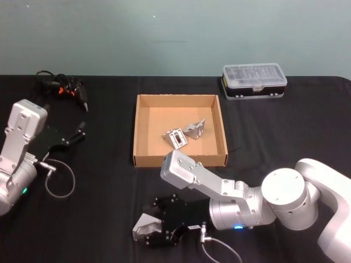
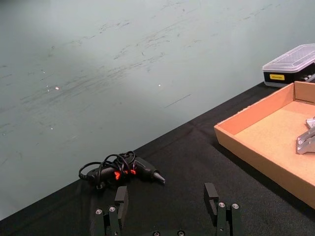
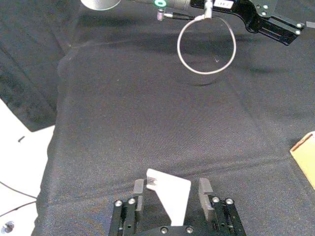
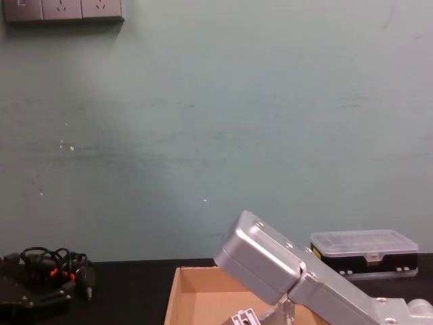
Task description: Use one hand to pick up the angle iron from the table and place it into the box.
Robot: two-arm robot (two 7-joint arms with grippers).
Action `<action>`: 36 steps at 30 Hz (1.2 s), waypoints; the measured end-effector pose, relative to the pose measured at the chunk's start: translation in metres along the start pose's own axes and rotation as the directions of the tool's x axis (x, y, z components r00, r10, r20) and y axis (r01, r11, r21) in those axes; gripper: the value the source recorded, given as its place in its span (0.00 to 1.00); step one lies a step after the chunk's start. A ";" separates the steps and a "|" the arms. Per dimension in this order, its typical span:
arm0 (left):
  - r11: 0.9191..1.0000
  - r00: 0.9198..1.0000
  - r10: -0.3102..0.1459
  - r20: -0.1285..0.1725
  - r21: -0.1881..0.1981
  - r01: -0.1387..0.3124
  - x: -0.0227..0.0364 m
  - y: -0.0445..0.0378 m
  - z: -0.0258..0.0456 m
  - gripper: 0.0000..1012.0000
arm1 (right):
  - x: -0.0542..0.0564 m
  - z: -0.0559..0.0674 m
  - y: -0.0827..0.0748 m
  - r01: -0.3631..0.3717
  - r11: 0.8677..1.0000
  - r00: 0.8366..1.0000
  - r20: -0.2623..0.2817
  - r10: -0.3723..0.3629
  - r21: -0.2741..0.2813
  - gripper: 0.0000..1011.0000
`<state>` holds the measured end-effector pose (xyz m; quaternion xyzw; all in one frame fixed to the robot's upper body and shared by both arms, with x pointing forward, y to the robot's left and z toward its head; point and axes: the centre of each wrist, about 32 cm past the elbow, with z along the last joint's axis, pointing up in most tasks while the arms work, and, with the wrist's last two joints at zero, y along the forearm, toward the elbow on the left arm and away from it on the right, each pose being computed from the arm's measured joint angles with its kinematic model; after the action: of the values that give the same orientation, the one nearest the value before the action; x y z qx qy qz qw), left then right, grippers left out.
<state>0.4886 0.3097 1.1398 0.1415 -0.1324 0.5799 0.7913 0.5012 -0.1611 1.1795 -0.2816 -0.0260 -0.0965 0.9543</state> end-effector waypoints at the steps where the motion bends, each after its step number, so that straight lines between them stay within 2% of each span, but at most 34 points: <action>1: 1.000 1.000 0.000 0.000 0.000 0.000 0.0000 0.0000 0.0000 1.00 | 0.000 0.000 0.000 0.000 1.000 1.000 0.000 0.000 0.000 0.70; 12: 1.000 1.000 0.000 0.000 0.000 0.000 0.0000 0.0000 0.0000 1.00 | 0.000 0.000 0.000 0.000 1.000 1.000 -0.001 0.000 0.000 0.34; 15: 1.000 1.000 0.000 0.000 0.000 0.000 0.0000 0.0000 0.0000 1.00 | 0.000 0.000 0.000 0.000 1.000 1.000 -0.001 0.000 0.000 0.29; 27: 1.000 1.000 0.000 0.000 0.000 0.000 0.0000 0.0000 0.0000 1.00 | 0.000 0.000 0.000 0.000 1.000 1.000 -0.001 0.000 0.000 0.18; 36: 1.000 1.000 0.000 0.000 0.000 0.000 0.0000 0.0000 0.0000 1.00 | 0.000 0.002 -0.003 0.009 1.000 1.000 0.006 -0.009 0.007 0.17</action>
<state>0.4886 0.3097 1.1398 0.1415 -0.1325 0.5799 0.7913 0.5011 -0.1622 1.1829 -0.2783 -0.0304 -0.1000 0.9548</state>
